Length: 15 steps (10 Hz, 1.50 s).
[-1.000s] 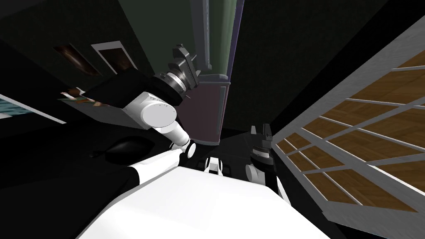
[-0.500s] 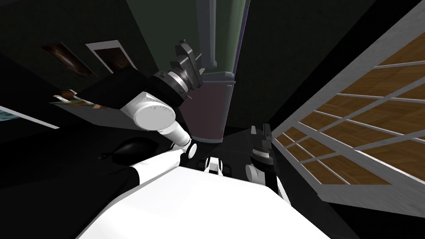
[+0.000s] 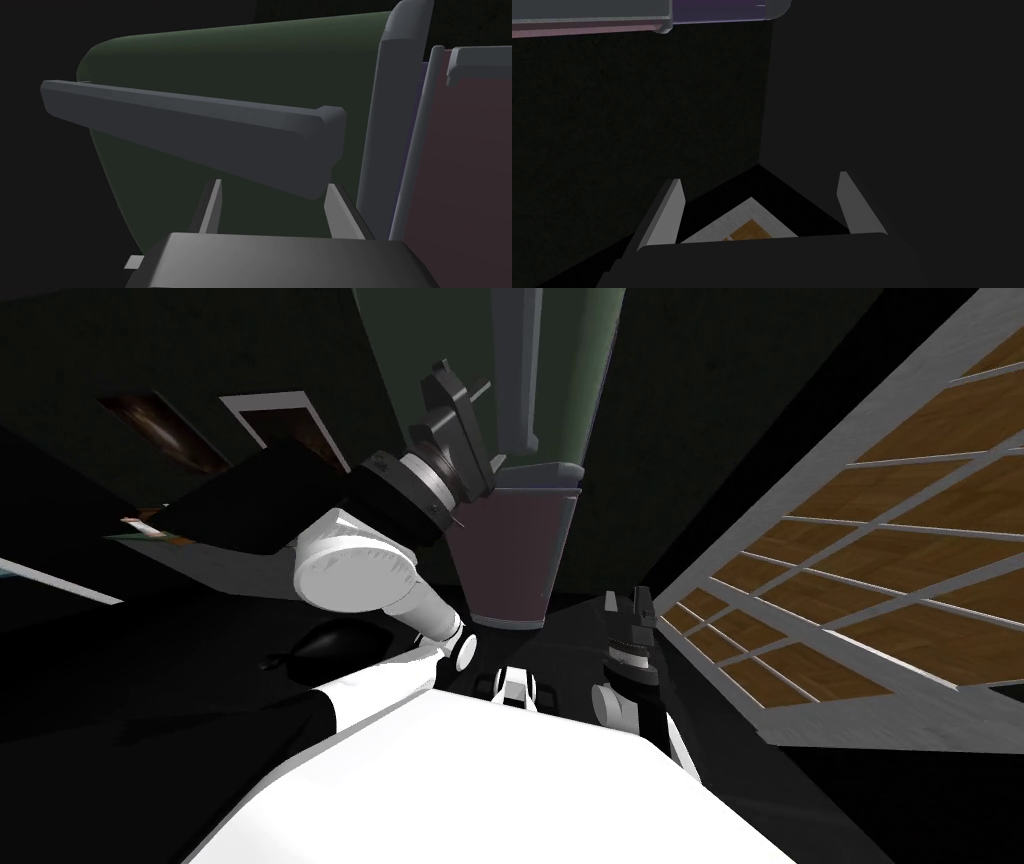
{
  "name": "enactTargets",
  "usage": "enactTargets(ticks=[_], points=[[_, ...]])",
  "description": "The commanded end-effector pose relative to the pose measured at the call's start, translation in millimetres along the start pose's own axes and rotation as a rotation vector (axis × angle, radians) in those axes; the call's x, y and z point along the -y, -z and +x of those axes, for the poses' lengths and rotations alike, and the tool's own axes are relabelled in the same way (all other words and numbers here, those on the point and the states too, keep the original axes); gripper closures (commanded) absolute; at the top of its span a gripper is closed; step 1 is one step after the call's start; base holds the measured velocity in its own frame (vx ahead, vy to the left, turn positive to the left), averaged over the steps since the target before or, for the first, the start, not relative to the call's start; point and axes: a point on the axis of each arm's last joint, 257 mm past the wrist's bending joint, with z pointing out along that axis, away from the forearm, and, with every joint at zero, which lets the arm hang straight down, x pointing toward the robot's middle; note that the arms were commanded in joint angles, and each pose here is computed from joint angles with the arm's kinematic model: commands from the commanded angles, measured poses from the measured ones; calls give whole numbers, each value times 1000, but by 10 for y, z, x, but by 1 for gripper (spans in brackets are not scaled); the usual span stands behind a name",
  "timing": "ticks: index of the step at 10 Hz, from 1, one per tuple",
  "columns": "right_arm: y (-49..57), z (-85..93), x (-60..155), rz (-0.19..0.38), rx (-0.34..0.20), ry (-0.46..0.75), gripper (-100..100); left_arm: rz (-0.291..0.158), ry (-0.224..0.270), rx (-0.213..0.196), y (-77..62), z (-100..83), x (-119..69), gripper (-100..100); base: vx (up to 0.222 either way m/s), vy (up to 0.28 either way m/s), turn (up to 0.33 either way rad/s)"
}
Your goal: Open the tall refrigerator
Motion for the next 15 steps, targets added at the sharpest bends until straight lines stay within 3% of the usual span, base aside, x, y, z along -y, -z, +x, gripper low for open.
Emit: enactTargets(ticks=[1,2,3,4,5,6,9,10,12,13,15], points=[[0,0,0,0,0,0,0,45,28,-41,24,112,156,100,-209,245,-106],[0,0,0,0,0,0,0,45,28,-41,24,112,156,100,-140,211,-37],[0,0,0,0,0,0,0,15,32,-48,13,141,55,100,-59,89,-17],[1,0,1,0,0,0,0,13,47,-68,-112,203,-6,100,-93,189,-156],[0,0,-1,0,0,0,0,11,49,-67,-124,196,-17,100,-105,231,-151],[0,0,0,0,0,0,0,4,57,-83,-232,258,-77,100,-109,263,-153],[1,0,0,0,0,0,0,18,62,-80,-256,240,-58,100,-63,123,-14],[1,0,0,0,0,0,0,7,70,-95,-372,301,-138,100,-61,144,-125],[0,0,0,0,0,0,0,24,73,-92,-385,288,-105,100,-58,148,-83],[1,0,0,0,0,0,0,11,80,-107,-496,355,-192,100,-77,195,-118],[0,0,0,0,0,0,0,29,83,-104,-511,340,-158,100,-86,162,-65]])
